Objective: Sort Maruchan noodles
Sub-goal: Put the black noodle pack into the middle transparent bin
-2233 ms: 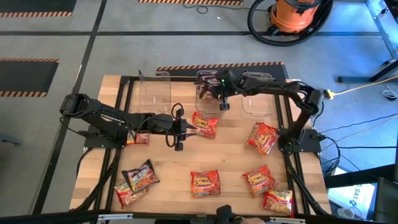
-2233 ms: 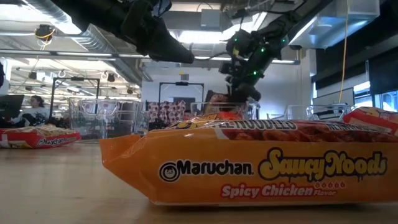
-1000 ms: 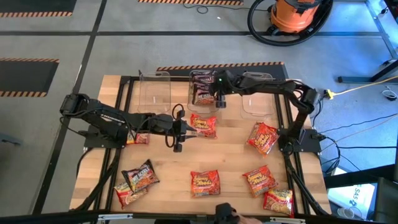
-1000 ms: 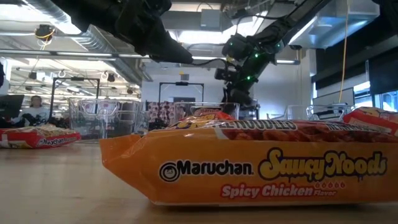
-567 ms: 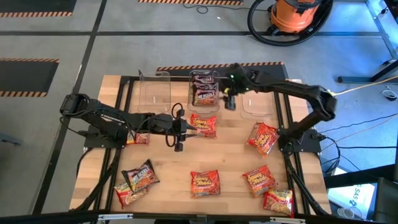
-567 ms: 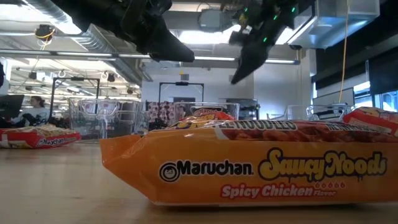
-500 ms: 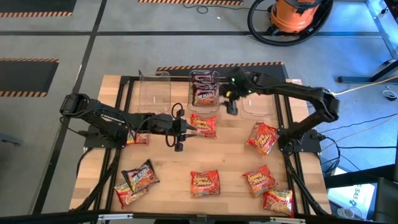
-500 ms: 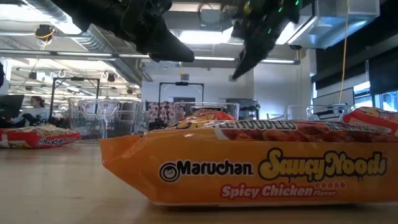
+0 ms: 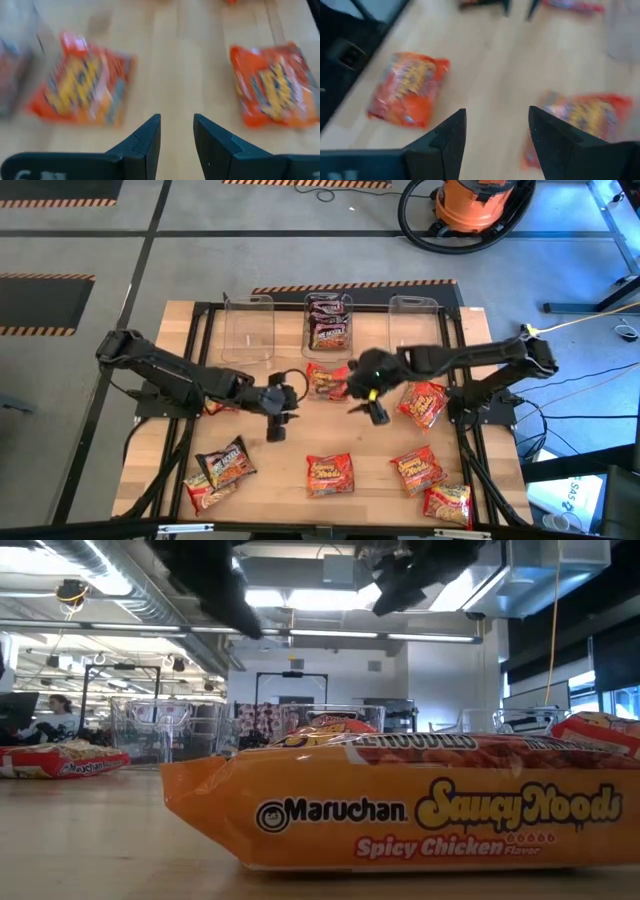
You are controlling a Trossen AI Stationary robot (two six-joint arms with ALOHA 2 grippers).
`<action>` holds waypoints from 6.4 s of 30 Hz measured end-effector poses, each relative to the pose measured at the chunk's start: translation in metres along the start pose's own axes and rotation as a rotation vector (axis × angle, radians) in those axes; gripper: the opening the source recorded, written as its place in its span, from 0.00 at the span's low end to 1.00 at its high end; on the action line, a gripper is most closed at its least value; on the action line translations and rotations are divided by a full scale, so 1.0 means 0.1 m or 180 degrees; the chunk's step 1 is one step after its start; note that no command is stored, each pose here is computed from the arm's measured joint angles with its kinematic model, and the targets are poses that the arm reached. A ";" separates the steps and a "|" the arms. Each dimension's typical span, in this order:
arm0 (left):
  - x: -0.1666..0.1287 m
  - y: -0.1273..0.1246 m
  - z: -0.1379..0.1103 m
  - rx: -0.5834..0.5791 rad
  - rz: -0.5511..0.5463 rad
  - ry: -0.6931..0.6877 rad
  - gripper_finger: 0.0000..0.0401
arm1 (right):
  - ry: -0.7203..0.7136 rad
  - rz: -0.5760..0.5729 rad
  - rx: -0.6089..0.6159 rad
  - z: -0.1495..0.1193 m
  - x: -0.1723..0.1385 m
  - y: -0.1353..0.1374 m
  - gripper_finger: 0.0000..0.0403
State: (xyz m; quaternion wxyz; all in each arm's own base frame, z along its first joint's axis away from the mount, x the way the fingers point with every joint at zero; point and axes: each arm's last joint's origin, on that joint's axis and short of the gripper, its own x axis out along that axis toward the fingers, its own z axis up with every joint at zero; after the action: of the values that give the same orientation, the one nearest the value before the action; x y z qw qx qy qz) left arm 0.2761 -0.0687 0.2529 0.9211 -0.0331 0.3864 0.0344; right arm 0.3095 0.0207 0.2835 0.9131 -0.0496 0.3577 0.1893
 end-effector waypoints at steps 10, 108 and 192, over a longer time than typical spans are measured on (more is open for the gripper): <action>-0.27 -0.34 -0.39 -0.0818 0.0052 0.1208 0.34 | -0.0377 0.0167 0.0274 -0.46 0.47 0.36 0.48; 0.77 -0.74 -1.45 -0.0459 0.0297 -0.0283 0.48 | -0.0889 -0.0123 0.2811 -0.50 1.55 -0.04 0.77; 0.47 0.04 -0.50 0.0321 -0.0237 -0.1170 0.48 | -0.0241 -0.1518 0.0485 0.12 -0.60 -1.35 0.12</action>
State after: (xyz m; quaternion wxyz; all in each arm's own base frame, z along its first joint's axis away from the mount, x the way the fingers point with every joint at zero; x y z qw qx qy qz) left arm 0.2730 -0.0675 0.1838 0.9773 0.0057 0.2114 -0.0136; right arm 0.3281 -0.1201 0.3262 0.9458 -0.0565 0.3146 -0.0573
